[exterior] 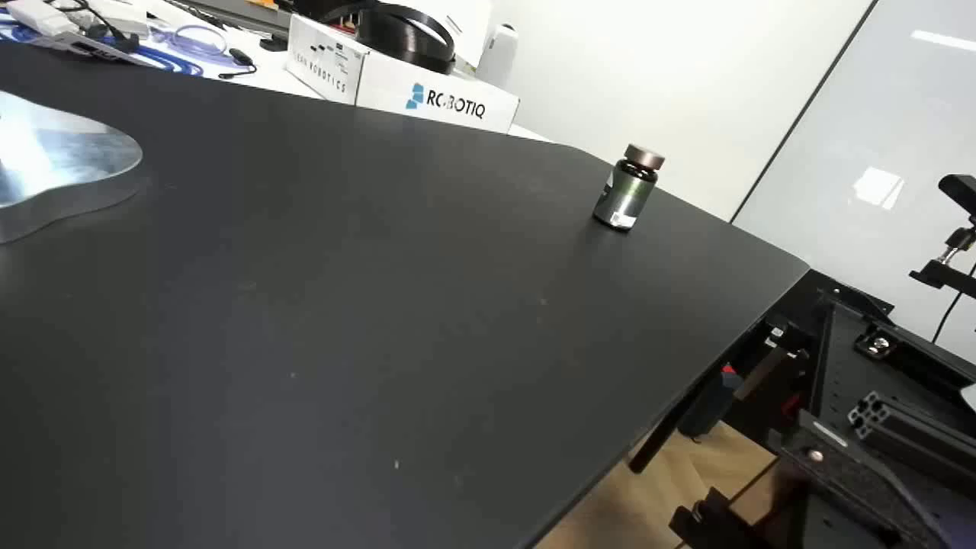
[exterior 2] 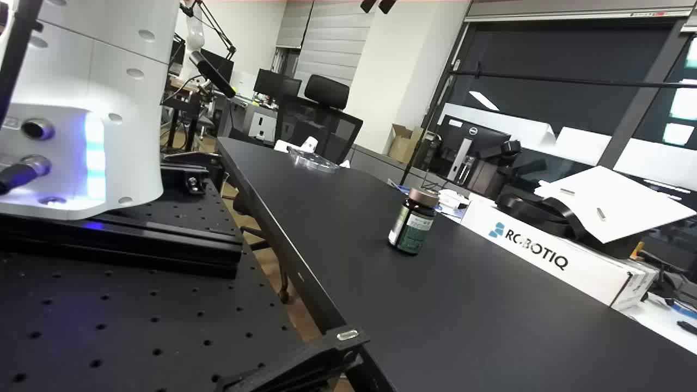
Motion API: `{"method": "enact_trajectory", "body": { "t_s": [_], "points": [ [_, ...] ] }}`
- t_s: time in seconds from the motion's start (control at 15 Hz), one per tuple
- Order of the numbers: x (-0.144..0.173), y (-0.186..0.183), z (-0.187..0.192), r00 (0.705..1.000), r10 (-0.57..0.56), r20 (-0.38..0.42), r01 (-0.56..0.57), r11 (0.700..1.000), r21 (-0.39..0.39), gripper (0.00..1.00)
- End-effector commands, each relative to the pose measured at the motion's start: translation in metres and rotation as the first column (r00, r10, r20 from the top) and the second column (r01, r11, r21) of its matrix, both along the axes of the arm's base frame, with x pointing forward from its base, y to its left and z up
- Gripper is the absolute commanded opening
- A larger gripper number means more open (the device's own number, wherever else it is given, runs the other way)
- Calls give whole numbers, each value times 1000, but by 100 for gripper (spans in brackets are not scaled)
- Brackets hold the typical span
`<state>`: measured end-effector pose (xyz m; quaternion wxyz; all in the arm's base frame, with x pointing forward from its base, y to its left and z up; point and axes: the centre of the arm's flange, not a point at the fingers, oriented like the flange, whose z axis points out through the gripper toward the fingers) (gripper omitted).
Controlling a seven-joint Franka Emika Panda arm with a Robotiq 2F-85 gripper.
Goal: Take the bottle and put it on the object
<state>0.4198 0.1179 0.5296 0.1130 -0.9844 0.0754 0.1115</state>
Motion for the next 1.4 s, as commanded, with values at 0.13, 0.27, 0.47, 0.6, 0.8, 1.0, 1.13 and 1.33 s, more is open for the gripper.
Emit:
{"method": "enact_trajectory", "body": {
  "t_s": [0.13, 0.27, 0.47, 0.6, 0.8, 1.0, 1.13, 1.33],
  "points": [
    [0, 0, 0, 1000, 0, 2, 0, 1000, 0, 100],
    [0, 0, 0, 1000, 0, 2, 0, 1000, 0, 100],
    [0, 0, 0, 1000, 0, 2, 0, 1000, 0, 100],
    [13, -13, -3, 996, -78, 43, 79, 997, -26, 100],
    [44, -49, -13, 968, -231, 100, 236, 971, -44, 100],
    [70, -99, -40, 922, -349, 169, 366, 927, -83, 100],
    [74, -139, -71, 884, -418, 207, 447, 886, -120, 100],
    [69, -186, -119, 817, -520, 247, 564, 810, -159, 100]
  ]
}}
